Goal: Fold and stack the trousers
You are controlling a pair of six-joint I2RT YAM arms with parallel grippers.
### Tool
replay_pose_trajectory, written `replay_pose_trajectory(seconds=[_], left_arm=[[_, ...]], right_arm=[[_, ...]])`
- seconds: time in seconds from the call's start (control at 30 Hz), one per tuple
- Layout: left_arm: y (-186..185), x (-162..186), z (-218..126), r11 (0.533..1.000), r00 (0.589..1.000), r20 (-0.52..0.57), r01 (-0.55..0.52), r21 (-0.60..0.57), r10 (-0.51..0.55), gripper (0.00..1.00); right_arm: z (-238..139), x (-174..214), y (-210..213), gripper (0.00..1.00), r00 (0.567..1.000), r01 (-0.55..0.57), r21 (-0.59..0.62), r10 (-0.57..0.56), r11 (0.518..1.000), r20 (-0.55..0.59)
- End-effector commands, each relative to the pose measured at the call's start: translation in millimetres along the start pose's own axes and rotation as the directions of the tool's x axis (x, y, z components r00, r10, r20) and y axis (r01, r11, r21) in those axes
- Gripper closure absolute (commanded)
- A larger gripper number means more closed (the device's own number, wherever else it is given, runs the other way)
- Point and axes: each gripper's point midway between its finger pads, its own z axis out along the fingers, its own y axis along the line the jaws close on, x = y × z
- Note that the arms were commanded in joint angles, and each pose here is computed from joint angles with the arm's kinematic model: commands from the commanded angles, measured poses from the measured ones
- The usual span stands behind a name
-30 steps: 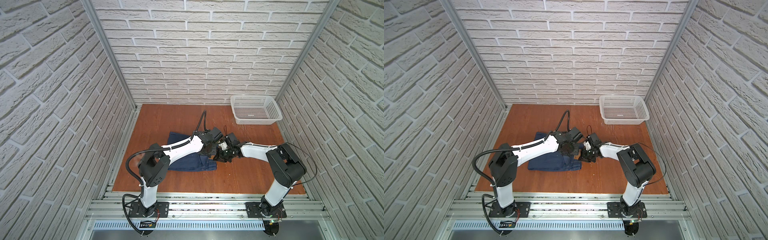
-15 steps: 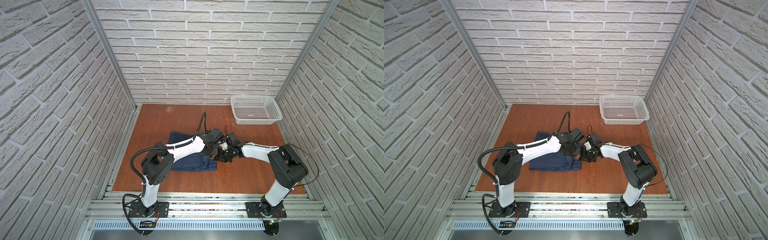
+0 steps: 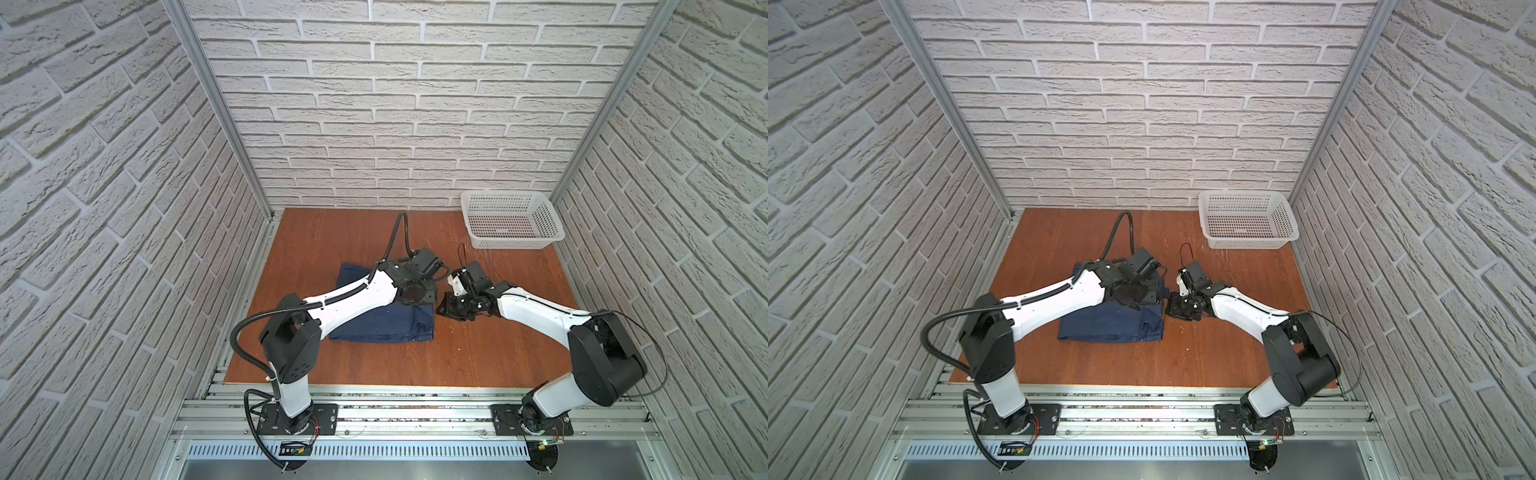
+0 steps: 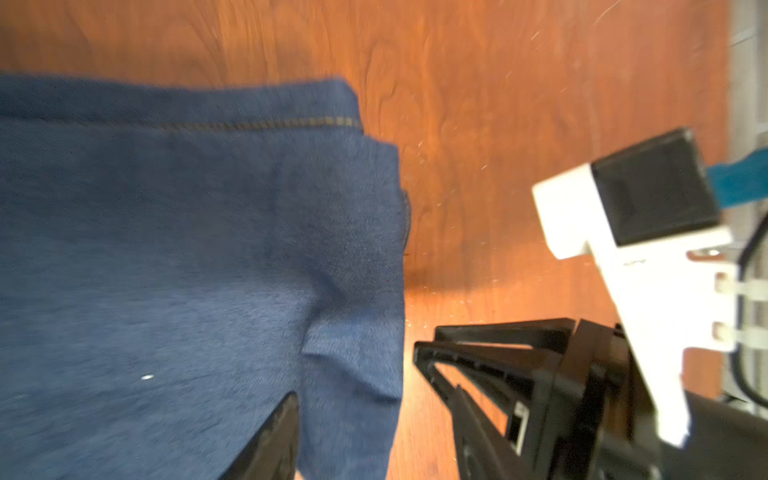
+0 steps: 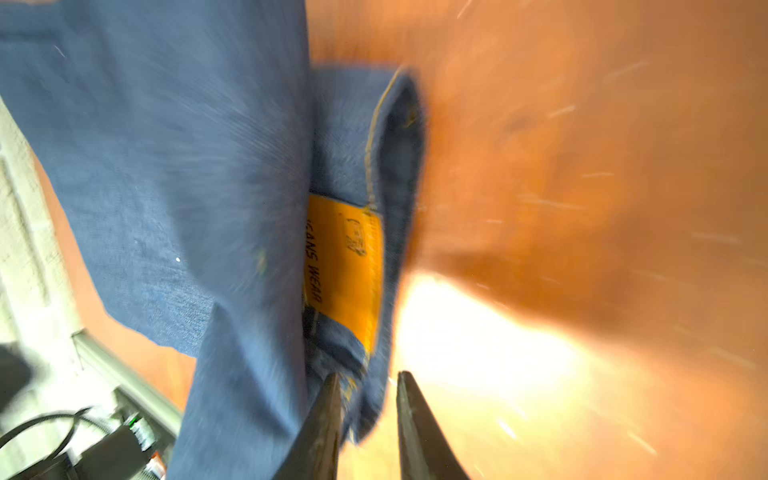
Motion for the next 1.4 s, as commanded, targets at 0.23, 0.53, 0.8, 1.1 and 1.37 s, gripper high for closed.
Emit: replay_pose_trajectory(seconds=[0.23, 0.53, 0.8, 1.1, 1.37], left_arm=[[88, -24, -36, 0.995, 0.99, 0.108, 0.09, -0.04, -0.086, 0.37], [164, -7, 0, 0.969, 0.97, 0.041, 0.243, -0.043, -0.241, 0.38], [233, 20, 27, 0.932, 0.939, -0.01, 0.34, -0.128, -0.344, 0.38], [243, 26, 42, 0.93, 0.936, -0.071, 0.329, -0.161, -0.344, 0.38], [213, 0, -9, 0.961, 0.97, 0.04, 0.243, -0.135, -0.24, 0.35]], right_arm=[[-50, -27, 66, 0.75, 0.983, 0.155, -0.172, -0.134, 0.973, 0.124], [4, -45, 101, 0.78, 0.995, 0.1, -0.303, -0.086, 0.948, 0.058], [48, -21, 29, 0.79, 0.999, 0.036, -0.15, -0.035, 0.988, 0.01], [67, 7, -11, 0.78, 0.999, 0.024, -0.07, -0.026, 0.997, -0.036], [15, -18, 20, 0.76, 0.993, 0.108, -0.092, -0.103, 0.99, 0.056]])
